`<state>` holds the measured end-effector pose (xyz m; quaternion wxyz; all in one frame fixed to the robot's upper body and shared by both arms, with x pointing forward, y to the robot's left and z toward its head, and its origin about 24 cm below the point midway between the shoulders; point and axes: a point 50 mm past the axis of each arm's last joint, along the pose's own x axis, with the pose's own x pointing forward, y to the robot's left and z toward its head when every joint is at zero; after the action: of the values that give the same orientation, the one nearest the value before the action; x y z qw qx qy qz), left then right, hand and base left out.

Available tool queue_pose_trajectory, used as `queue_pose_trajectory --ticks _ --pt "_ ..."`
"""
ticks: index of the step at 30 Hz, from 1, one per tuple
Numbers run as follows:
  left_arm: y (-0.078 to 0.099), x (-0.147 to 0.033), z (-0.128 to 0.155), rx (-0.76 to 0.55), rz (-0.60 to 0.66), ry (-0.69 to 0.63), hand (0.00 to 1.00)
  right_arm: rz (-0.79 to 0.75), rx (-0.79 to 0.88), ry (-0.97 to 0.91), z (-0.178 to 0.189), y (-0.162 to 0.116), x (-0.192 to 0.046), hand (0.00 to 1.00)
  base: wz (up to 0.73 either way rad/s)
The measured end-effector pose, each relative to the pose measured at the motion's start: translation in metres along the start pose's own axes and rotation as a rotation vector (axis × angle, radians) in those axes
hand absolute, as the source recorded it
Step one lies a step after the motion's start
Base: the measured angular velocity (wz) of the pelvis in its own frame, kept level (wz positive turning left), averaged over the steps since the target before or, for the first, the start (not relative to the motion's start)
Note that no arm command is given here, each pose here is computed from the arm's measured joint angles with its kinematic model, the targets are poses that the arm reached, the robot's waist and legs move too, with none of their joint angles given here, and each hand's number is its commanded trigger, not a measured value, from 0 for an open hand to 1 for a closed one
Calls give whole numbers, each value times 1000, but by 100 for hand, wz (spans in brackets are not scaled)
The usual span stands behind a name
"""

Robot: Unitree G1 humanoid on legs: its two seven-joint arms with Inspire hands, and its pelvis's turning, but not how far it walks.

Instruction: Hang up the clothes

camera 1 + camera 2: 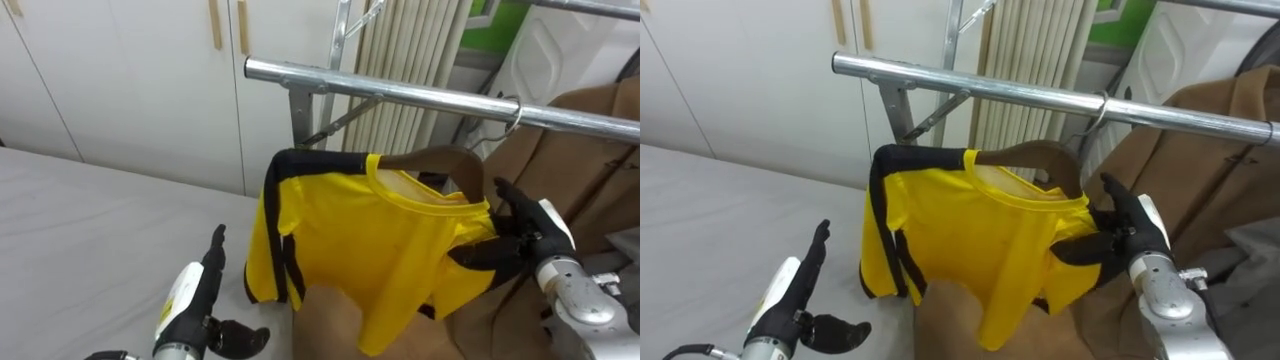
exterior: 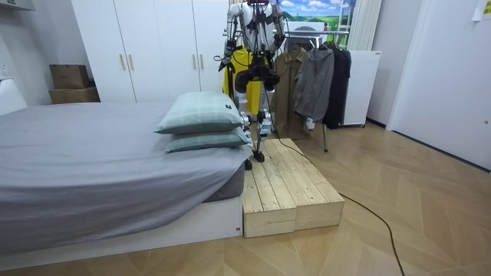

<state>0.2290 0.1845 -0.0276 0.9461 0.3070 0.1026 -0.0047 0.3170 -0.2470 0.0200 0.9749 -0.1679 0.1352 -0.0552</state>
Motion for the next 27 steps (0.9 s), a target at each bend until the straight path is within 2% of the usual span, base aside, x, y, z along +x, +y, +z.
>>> queue_pose_trajectory --ticks 27 --pt "7 3 -1 -7 32 17 0 -23 -2 29 -6 -2 0 0 0"
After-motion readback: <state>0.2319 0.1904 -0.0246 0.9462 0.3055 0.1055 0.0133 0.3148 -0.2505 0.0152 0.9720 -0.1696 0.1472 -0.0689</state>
